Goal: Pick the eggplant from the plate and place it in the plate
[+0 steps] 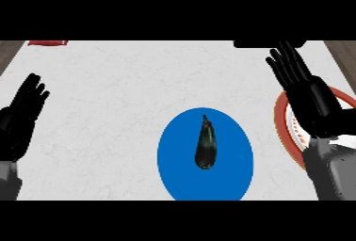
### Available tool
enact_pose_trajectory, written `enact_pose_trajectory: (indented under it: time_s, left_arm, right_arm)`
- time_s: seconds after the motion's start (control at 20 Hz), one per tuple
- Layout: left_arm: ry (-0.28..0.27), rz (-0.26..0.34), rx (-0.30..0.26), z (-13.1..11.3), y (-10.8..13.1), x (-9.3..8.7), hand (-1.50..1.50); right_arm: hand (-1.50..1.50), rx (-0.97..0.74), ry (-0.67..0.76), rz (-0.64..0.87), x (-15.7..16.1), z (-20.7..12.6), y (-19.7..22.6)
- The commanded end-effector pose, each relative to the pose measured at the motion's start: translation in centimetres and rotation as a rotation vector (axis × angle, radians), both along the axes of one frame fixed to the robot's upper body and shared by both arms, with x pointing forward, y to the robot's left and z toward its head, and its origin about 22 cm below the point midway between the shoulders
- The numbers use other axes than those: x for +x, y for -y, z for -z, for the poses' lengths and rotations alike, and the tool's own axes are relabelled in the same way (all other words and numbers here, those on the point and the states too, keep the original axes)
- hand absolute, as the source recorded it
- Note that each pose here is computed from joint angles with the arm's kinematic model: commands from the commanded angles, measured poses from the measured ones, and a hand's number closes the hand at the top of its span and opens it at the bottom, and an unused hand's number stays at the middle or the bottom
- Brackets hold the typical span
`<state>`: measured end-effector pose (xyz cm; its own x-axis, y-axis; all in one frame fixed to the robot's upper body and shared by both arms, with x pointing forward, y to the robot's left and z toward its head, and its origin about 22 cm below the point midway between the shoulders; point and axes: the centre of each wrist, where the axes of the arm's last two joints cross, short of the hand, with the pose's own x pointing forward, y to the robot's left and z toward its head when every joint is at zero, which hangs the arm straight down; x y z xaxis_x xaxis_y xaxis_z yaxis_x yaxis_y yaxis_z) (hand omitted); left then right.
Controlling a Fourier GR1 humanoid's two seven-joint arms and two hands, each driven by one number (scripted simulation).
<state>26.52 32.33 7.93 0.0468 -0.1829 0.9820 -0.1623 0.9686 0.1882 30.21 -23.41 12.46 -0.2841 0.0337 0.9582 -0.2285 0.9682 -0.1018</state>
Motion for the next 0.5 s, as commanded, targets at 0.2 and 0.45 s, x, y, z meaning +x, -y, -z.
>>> enact_pose_trajectory:
  time_s: [0.2, 0.45]
  left_arm:
    - [0.006, 0.028, 0.258, 1.5, -1.4, -1.6, 0.00]
    - [-0.038, 0.041, 0.281, 4.3, -1.2, -3.2, 0.00]
  right_arm:
    - [-1.50, 0.564, -0.260, 0.438, 0.4, 3.2, -1.1]
    - [-1.50, 0.289, -0.199, 0.945, -0.7, 5.8, -0.5]
